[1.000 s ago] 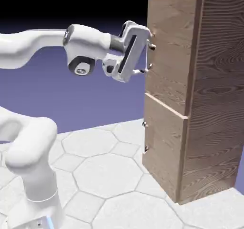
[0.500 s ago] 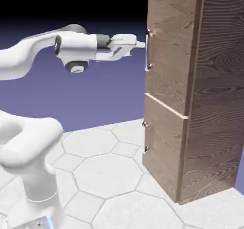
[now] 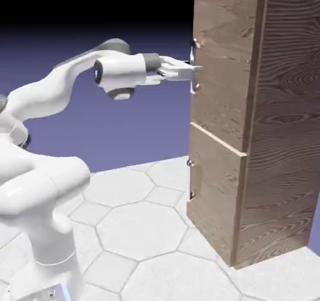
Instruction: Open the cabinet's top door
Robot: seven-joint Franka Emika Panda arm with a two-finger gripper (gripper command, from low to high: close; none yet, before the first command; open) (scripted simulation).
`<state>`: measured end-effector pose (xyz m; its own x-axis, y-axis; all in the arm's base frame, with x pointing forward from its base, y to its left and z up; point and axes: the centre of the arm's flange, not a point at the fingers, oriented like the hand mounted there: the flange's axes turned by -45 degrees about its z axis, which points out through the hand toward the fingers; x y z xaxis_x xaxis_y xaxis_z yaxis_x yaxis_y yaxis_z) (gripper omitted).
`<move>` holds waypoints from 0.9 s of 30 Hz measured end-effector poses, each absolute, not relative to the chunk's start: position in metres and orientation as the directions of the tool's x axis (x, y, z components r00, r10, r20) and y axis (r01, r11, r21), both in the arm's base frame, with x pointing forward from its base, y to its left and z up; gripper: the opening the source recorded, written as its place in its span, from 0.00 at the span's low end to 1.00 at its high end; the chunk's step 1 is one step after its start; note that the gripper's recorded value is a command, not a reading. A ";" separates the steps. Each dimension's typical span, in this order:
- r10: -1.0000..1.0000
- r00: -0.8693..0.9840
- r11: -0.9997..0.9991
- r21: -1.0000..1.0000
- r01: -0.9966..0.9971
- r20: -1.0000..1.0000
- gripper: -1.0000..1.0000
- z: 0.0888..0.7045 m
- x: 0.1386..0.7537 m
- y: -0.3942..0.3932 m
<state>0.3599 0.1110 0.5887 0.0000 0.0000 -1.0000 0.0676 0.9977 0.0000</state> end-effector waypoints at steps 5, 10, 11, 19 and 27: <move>0.001 0.000 0.992 0.001 -0.125 -1.000 0.00 0.589 0.317 0.082; 0.001 0.000 0.957 0.001 -0.290 -1.000 0.00 0.589 0.284 0.050; 0.001 0.000 0.948 0.000 -0.318 -1.000 0.00 0.589 0.279 0.043; 0.000 0.000 0.860 0.000 -0.511 -1.000 0.00 0.589 0.248 -0.005; 0.000 0.000 0.735 0.000 -0.678 -1.000 0.00 0.589 0.228 -0.057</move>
<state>0.2278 -0.0573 0.5887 0.0001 0.0001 -1.0000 -0.6782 0.7349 0.0000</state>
